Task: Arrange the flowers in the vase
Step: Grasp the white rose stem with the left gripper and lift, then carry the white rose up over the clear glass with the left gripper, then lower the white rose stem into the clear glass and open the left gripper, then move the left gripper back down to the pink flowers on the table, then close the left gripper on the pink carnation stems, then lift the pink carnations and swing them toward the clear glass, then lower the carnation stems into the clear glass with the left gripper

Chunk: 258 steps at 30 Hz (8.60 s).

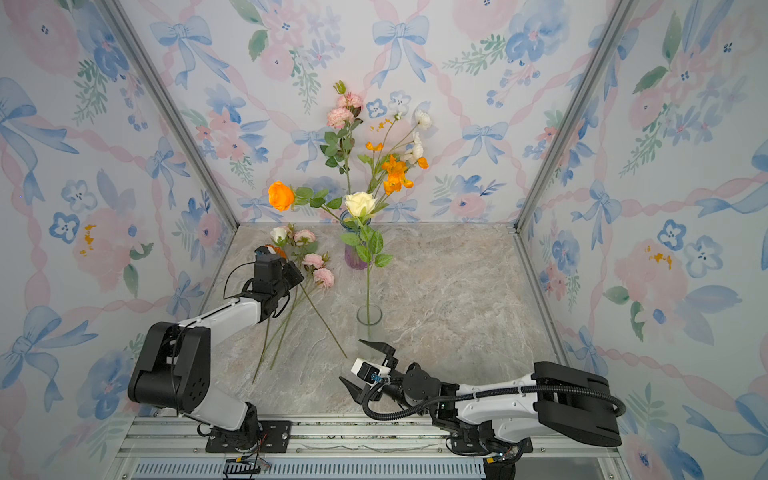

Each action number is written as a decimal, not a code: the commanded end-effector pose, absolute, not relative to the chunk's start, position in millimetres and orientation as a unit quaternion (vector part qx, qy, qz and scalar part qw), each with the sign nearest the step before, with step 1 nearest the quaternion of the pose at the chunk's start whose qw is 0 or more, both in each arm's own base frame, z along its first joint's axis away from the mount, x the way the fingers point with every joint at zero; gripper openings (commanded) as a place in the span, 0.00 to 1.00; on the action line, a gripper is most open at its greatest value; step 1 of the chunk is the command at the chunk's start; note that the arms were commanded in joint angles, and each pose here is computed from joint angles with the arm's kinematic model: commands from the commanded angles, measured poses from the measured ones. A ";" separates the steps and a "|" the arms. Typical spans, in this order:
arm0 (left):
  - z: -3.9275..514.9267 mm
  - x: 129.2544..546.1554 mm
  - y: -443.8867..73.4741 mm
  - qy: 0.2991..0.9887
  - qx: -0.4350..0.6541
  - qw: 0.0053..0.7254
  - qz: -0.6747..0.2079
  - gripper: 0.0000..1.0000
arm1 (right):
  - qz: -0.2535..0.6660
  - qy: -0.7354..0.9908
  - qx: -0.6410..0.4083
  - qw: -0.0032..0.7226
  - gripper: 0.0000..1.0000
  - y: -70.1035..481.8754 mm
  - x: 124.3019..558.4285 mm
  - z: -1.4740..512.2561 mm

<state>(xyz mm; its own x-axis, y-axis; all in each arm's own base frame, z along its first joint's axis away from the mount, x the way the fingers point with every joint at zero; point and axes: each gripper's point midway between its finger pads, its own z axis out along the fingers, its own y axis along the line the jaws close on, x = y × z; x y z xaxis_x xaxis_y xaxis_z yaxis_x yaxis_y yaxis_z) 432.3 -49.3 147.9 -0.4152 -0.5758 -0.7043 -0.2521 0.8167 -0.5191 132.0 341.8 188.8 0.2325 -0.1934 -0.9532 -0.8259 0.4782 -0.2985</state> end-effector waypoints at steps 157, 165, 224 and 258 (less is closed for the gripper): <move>42.0 450.4 -36.5 0.916 -0.148 0.373 -0.030 0.39 | 0.285 0.563 -0.442 0.637 0.97 365.1 116.9 195.3; 25.0 453.4 -39.6 0.926 -0.149 0.346 -0.035 0.27 | 0.285 0.566 -0.439 0.637 0.97 363.3 120.2 195.9; 502.9 206.9 -149.7 0.491 0.166 0.794 -0.318 0.00 | 0.260 0.581 -0.340 0.692 0.97 272.4 158.9 235.9; 511.3 217.5 -350.0 0.412 0.191 0.801 -0.391 0.00 | 0.271 0.597 -0.304 0.691 0.97 245.7 174.0 237.3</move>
